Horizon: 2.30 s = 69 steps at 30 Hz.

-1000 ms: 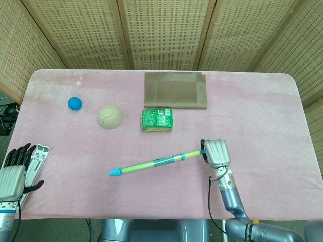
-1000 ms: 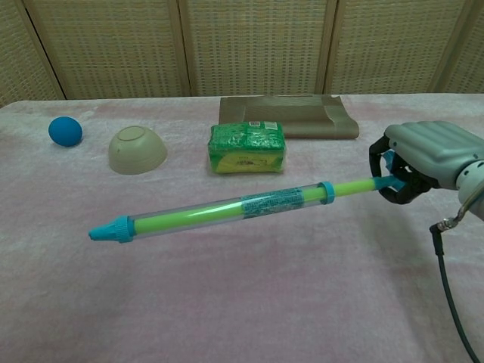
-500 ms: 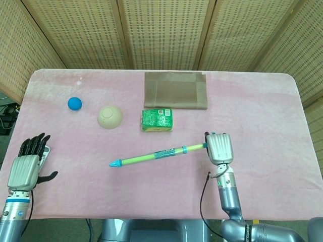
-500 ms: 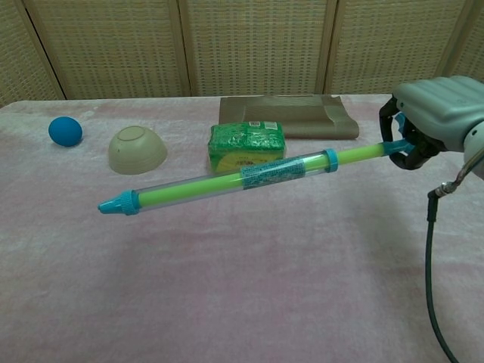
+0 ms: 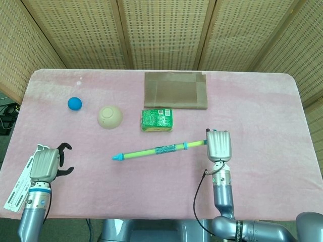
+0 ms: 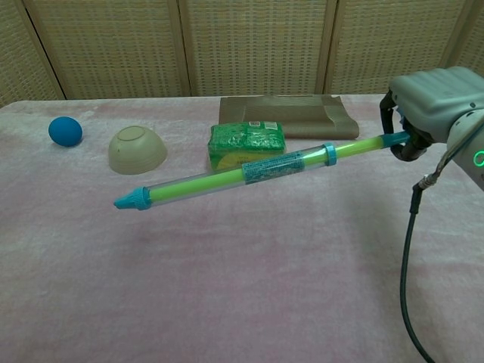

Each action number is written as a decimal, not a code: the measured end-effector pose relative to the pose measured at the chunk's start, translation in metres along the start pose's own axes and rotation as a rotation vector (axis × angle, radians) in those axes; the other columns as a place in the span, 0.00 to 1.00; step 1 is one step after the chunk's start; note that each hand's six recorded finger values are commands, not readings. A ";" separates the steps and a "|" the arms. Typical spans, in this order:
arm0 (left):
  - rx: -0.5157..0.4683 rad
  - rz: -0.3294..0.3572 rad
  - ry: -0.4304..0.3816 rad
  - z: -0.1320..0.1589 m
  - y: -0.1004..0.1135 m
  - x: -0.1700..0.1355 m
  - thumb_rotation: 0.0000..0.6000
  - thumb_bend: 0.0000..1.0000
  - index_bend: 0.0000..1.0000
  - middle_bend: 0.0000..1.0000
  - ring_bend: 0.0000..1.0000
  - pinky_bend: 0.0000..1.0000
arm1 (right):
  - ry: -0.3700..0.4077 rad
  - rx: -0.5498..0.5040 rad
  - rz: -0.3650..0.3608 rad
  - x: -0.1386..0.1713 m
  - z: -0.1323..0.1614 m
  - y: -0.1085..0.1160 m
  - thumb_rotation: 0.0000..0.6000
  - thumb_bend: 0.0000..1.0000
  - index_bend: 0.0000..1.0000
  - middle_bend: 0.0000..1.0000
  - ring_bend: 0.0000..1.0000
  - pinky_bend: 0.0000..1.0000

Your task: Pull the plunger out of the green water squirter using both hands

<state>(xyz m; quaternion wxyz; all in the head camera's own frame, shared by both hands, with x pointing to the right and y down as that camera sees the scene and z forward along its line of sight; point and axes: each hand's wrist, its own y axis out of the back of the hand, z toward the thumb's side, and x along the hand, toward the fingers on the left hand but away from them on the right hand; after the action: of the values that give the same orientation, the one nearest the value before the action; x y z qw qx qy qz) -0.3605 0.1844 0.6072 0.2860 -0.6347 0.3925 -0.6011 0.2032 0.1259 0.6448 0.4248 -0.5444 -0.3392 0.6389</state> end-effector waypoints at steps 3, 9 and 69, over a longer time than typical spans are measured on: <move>-0.010 -0.033 0.001 0.008 -0.004 0.006 1.00 0.15 0.36 0.88 0.82 0.75 | -0.007 0.006 0.002 0.000 0.002 0.000 1.00 0.60 0.81 1.00 1.00 0.73; -0.041 -0.090 0.004 0.025 -0.011 0.016 1.00 0.23 0.33 0.88 0.83 0.75 | -0.028 0.013 0.001 -0.001 0.006 0.003 1.00 0.60 0.82 1.00 1.00 0.73; -0.162 -0.222 -0.081 0.131 -0.031 0.040 1.00 0.54 0.60 0.88 0.83 0.76 | 0.013 -0.018 -0.003 0.029 0.026 0.032 1.00 0.60 0.82 1.00 1.00 0.73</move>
<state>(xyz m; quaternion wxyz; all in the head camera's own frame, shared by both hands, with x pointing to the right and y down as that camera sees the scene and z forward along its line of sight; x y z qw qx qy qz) -0.2272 0.1528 0.6391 0.1813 -0.7190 0.3553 -0.5691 0.1706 0.1397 0.6087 0.4230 -0.5518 -0.3433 0.6315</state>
